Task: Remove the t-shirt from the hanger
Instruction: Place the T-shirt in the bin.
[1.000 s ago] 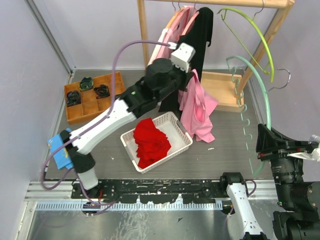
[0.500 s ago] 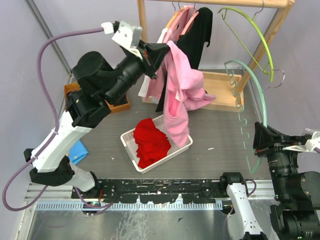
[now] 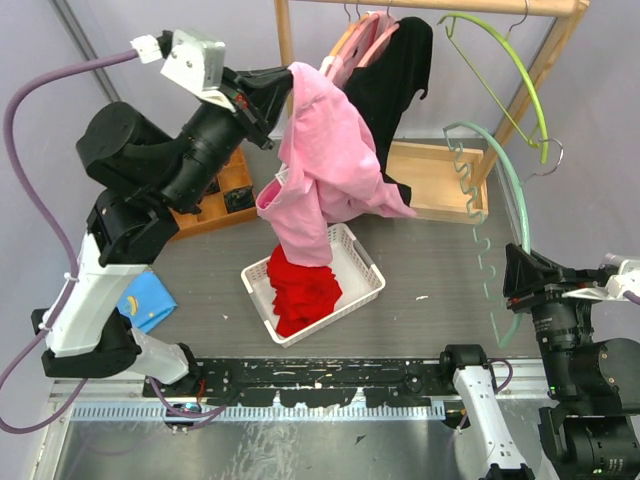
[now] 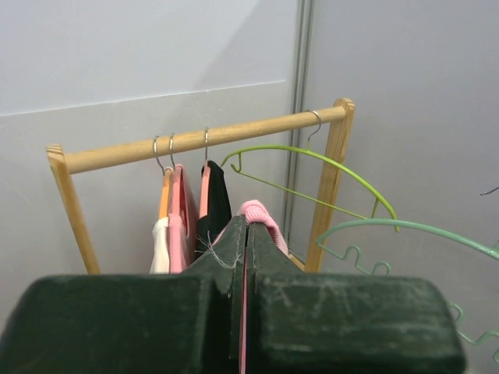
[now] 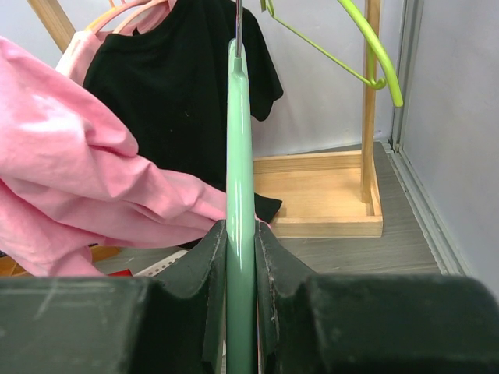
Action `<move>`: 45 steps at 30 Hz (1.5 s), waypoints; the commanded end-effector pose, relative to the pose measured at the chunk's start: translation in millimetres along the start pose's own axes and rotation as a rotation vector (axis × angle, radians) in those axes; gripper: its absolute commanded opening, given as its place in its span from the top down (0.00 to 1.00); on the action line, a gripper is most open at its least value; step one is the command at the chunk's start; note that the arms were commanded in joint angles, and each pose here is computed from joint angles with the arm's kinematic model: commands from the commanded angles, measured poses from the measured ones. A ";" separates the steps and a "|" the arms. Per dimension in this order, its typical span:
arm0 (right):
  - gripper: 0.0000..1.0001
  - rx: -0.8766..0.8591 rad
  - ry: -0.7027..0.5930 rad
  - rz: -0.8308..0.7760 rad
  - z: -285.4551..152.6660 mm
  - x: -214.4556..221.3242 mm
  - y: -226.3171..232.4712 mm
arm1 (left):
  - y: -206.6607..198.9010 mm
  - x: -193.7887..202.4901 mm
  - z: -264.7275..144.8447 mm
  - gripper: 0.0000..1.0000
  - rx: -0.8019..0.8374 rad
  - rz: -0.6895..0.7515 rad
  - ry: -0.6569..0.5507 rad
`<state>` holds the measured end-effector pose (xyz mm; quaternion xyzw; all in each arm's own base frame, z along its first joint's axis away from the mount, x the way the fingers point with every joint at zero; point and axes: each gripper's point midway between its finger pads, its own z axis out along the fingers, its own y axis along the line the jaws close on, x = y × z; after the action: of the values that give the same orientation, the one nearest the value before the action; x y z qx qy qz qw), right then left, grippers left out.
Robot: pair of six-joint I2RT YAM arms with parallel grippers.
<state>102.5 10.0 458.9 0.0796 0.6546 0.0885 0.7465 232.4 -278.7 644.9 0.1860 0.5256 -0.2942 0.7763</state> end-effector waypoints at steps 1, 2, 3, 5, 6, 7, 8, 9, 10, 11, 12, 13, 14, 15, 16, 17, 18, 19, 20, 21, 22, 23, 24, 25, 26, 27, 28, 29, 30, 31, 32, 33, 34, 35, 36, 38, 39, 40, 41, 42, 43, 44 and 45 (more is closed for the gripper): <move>0.99 -0.031 -0.085 0.008 9.8 -22.9 7.7 | 19.5 -69.0 -26.1 1.00 -0.033 -0.024 -0.171; 0.99 -0.030 -0.083 0.010 10.5 -22.1 7.6 | 20.2 -73.3 -28.4 1.00 -0.032 -0.029 -0.184; 0.99 -0.030 -0.083 0.010 10.7 -21.6 7.5 | 21.4 -78.9 -31.3 1.00 -0.032 -0.034 -0.203; 0.99 -0.033 -0.082 0.012 11.1 -20.5 7.8 | 24.4 -88.3 -37.5 1.00 -0.037 -0.043 -0.239; 0.99 -0.034 -0.080 0.013 11.5 -19.5 7.8 | 25.8 -91.9 -40.1 1.00 -0.039 -0.046 -0.254; 0.99 -0.034 -0.080 0.013 11.2 -19.3 7.9 | 27.0 -95.1 -42.9 1.00 -0.041 -0.049 -0.269; 0.99 -0.035 -0.080 0.013 11.1 -19.3 7.9 | 27.6 -95.4 -44.1 1.00 -0.043 -0.050 -0.277; 0.99 -0.035 -0.081 0.014 11.0 -19.3 7.9 | 28.8 -98.2 -46.5 1.00 -0.045 -0.054 -0.289; 0.99 -0.035 -0.080 0.014 11.0 -19.2 7.9 | 30.1 -101.0 -48.7 1.00 -0.048 -0.057 -0.299; 0.99 -0.034 -0.082 0.013 10.5 -19.5 7.7 | 30.6 -101.6 -49.6 1.00 -0.049 -0.058 -0.301; 0.99 -0.035 -0.082 0.014 10.5 -19.3 7.9 | 31.4 -101.1 -49.9 1.00 -0.053 -0.057 -0.298; 0.99 -0.035 -0.082 0.013 10.5 -19.2 8.0 | 31.5 -101.0 -50.3 1.00 -0.053 -0.056 -0.297; 0.99 -0.036 -0.082 0.013 10.2 -19.4 8.2 | 31.7 -100.2 -49.9 1.00 -0.055 -0.054 -0.295; 0.99 -0.036 -0.080 0.014 10.7 -18.5 8.0 | 31.8 -100.3 -50.2 1.00 -0.054 -0.054 -0.294; 0.99 -0.036 -0.080 0.014 10.8 -18.7 8.1 | 31.7 -100.0 -50.1 1.00 -0.054 -0.054 -0.293; 0.99 -0.036 -0.081 0.014 10.5 -18.8 8.1 | 31.6 -100.6 -50.2 1.00 -0.054 -0.054 -0.295; 0.99 -0.036 -0.080 0.014 10.7 -18.5 8.0 | 32.1 -101.0 -50.8 1.00 -0.055 -0.054 -0.295; 0.99 -0.036 -0.081 0.014 10.2 -18.8 8.1 | 31.7 -100.3 -50.5 1.00 -0.053 -0.054 -0.292; 0.99 -0.036 -0.080 0.014 10.5 -18.5 8.1 | 31.2 -99.4 -50.7 1.00 -0.050 -0.054 -0.288; 0.99 -0.038 -0.082 0.015 9.8 -18.9 8.4 | 30.3 -96.5 -49.5 1.00 -0.048 -0.053 -0.279; 0.99 -0.038 -0.081 0.017 9.9 -18.5 8.4 | 29.5 -92.2 -48.2 1.00 -0.047 -0.053 -0.269; 0.99 -0.038 -0.080 0.016 10.0 -18.2 8.3 | 28.3 -87.7 -46.8 1.00 -0.046 -0.052 -0.259; 0.99 -0.038 -0.079 0.016 10.2 -17.8 8.2 | 28.0 -83.9 -46.5 1.00 -0.046 -0.054 -0.253; 0.99 -0.039 -0.078 0.016 10.6 -17.4 8.3 | 26.7 -78.7 -44.1 1.00 -0.045 -0.055 -0.245; 0.99 -0.040 -0.076 0.016 10.9 -16.6 8.5 | 25.3 -74.7 -42.6 1.00 -0.042 -0.056 -0.237; 0.99 -0.039 -0.073 0.017 11.1 -15.8 8.3 | 24.3 -72.7 -41.1 1.00 -0.040 -0.058 -0.233; 0.99 -0.039 -0.073 0.017 11.1 -15.6 8.3 | 22.8 -70.7 -39.0 1.00 -0.037 -0.060 -0.229; 0.99 -0.039 -0.073 0.018 11.1 -15.5 8.3 | 20.9 -67.8 -36.1 1.00 -0.032 -0.061 -0.222; 0.99 -0.039 -0.073 0.017 10.9 -15.3 8.2 | 19.0 -65.8 -33.2 1.00 -0.027 -0.063 -0.217; 0.99 -0.039 -0.072 0.017 11.1 -14.8 8.1 | 16.6 -62.6 -30.3 1.00 -0.021 -0.064 -0.209; 0.99 -0.039 -0.071 0.017 11.2 -14.0 7.9 | 13.9 -58.2 -26.6 1.00 -0.014 -0.065 -0.200; 0.99 -0.038 -0.072 0.018 10.9 -14.1 7.7 | 11.3 -52.5 -23.0 1.00 -0.010 -0.065 -0.188; 0.99 -0.037 -0.071 0.017 11.0 -13.7 7.5 | 9.5 -46.1 -19.1 1.00 -0.008 -0.066 -0.175; 0.99 -0.037 -0.072 0.017 10.7 -13.5 7.5 | 6.8 -37.8 -15.2 1.00 -0.005 -0.068 -0.159; 0.99 -0.038 -0.071 0.017 10.9 -13.1 7.5 | 5.0 -31.0 -13.0 1.00 -0.002 -0.071 -0.145; 0.99 -0.039 -0.071 0.017 10.9 -12.8 7.6 | 1.6 -16.9 -10.6 1.00 0.003 -0.079 -0.119; 0.99 -0.038 -0.069 0.016 11.0 -12.2 7.4 | -0.2 -9.3 -10.3 1.00 0.007 -0.084 -0.105; 0.99 -0.038 -0.069 0.016 10.9 -12.0 7.3 | -2.2 1.9 -10.1 1.00 0.010 -0.086 -0.082; 0.99 -0.038 -0.068 0.015 11.2 -11.3 7.2 | -2.5 9.1 -11.1 1.00 0.011 -0.090 -0.067; 1.00 -0.037 -0.067 0.014 11.4 -11.0 6.9 | -2.8 15.0 -13.0 1.00 0.011 -0.096 -0.054; 0.99 -0.036 -0.065 0.015 11.9 -10.3 6.8 | -3.6 22.6 -15.3 1.00 0.014 -0.101 -0.038; 0.99 -0.037 -0.065 0.015 12.3 -10.0 6.8 | -5.0 33.6 -16.1 1.00 0.015 -0.104 -0.015; 0.99 -0.036 -0.063 0.014 13.2 -8.7 6.4 | -2.7 33.4 -24.6 1.00 0.015 -0.115 -0.014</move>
<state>115.8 12.8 443.5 0.0786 0.6709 0.0945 0.7313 235.7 -290.7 601.5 0.1807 0.5392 -0.3121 0.7610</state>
